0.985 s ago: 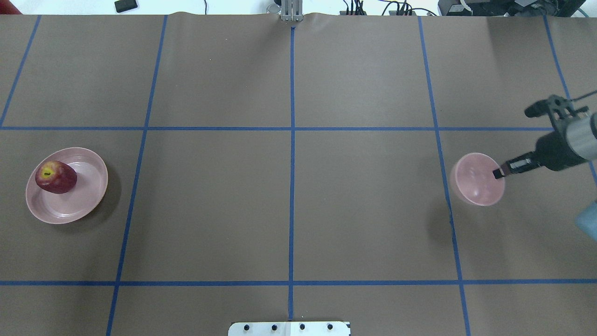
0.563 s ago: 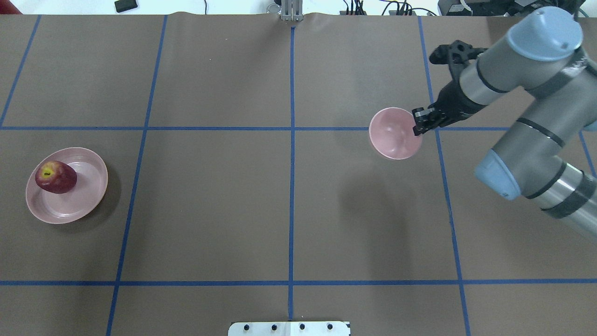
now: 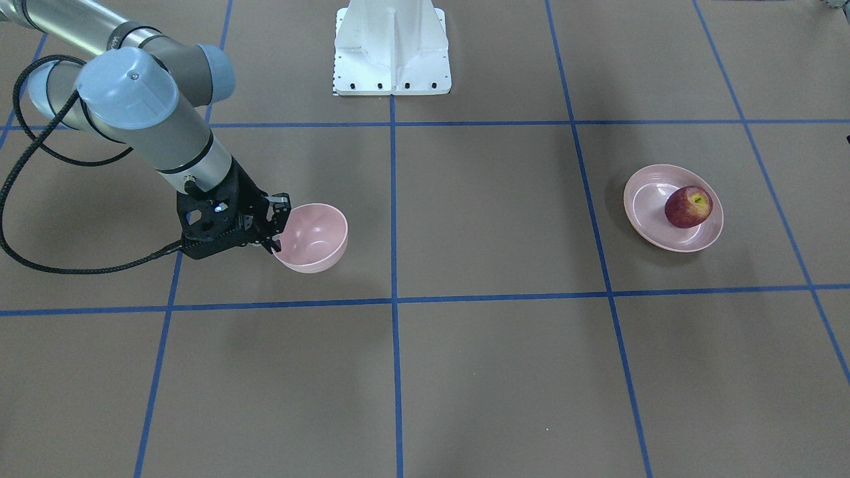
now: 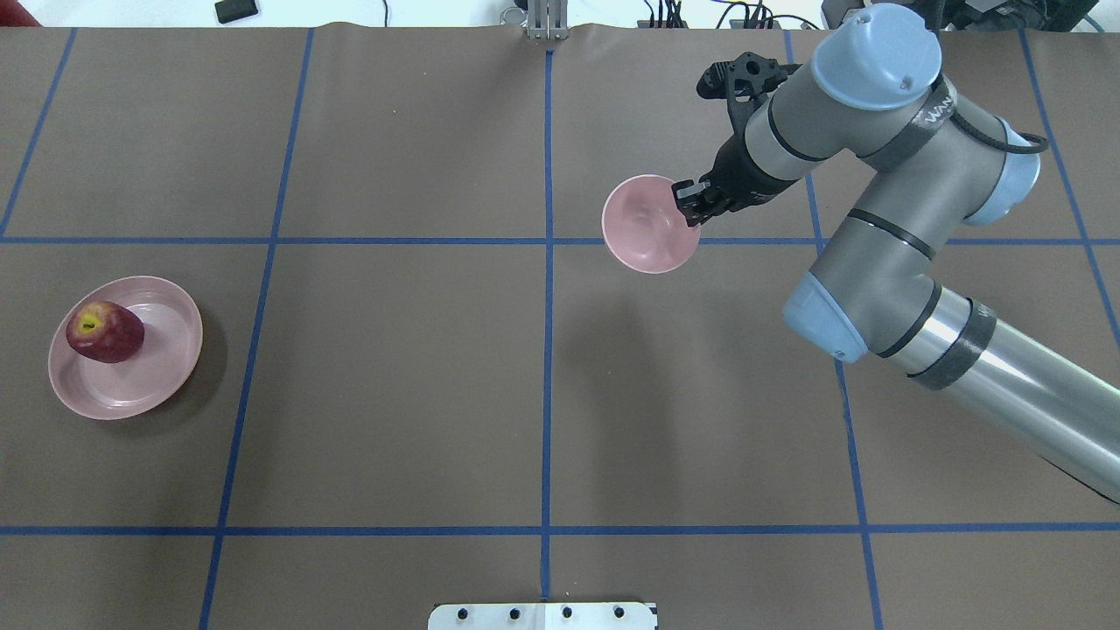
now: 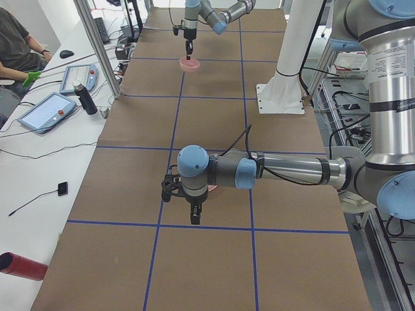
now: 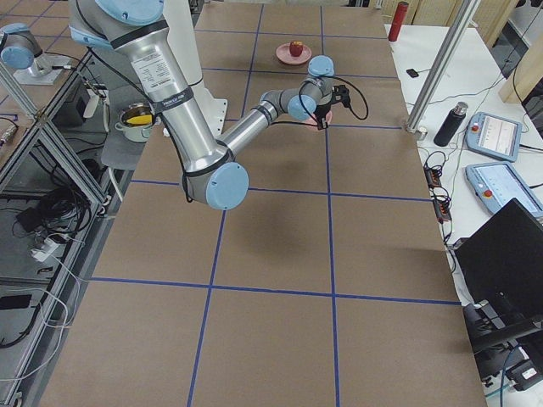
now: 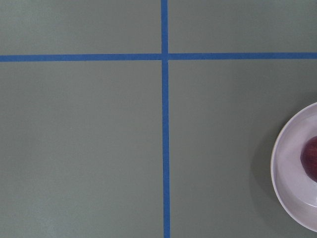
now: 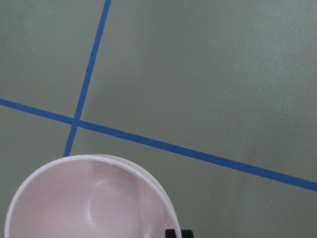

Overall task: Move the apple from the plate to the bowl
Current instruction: 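Slide the pink bowl with the right gripper toward the table centre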

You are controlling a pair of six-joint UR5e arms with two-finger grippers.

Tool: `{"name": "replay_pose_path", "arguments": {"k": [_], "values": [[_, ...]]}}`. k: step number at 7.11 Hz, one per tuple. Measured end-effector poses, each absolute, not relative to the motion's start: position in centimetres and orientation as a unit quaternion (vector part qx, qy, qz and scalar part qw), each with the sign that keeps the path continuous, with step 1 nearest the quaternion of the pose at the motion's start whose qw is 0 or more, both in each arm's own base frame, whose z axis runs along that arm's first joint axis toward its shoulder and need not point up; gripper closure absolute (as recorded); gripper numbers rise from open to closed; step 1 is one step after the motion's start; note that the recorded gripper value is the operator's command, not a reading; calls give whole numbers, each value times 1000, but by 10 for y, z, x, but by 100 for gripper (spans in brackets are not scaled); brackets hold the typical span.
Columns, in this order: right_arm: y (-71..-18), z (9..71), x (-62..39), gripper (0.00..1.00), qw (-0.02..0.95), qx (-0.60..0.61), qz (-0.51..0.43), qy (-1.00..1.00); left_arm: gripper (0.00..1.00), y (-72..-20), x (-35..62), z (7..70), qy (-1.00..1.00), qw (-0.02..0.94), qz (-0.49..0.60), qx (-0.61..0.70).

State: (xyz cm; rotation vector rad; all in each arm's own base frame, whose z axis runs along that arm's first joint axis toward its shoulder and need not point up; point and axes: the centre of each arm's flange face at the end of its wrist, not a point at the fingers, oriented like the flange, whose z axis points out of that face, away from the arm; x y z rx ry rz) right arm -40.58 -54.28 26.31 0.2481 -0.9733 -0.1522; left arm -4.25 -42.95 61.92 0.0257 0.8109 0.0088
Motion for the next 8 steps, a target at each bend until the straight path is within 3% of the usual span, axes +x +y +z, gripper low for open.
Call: {"name": "replay_pose_path", "arguments": {"k": [3,6,7,8], "values": [[-573,250,-464,100,886,74,-27,-457,2,-449,-7,595,398,916,21,39],[-568,233,-510,100,890,43,15,-453,2,-463,31,578,402,915,11,32],[-563,238,-521,88,893,36,22,-448,2,-476,56,560,399,916,0,27],[-560,242,-526,12,894,28,33,-445,2,-484,81,546,390,921,-13,22]]}}
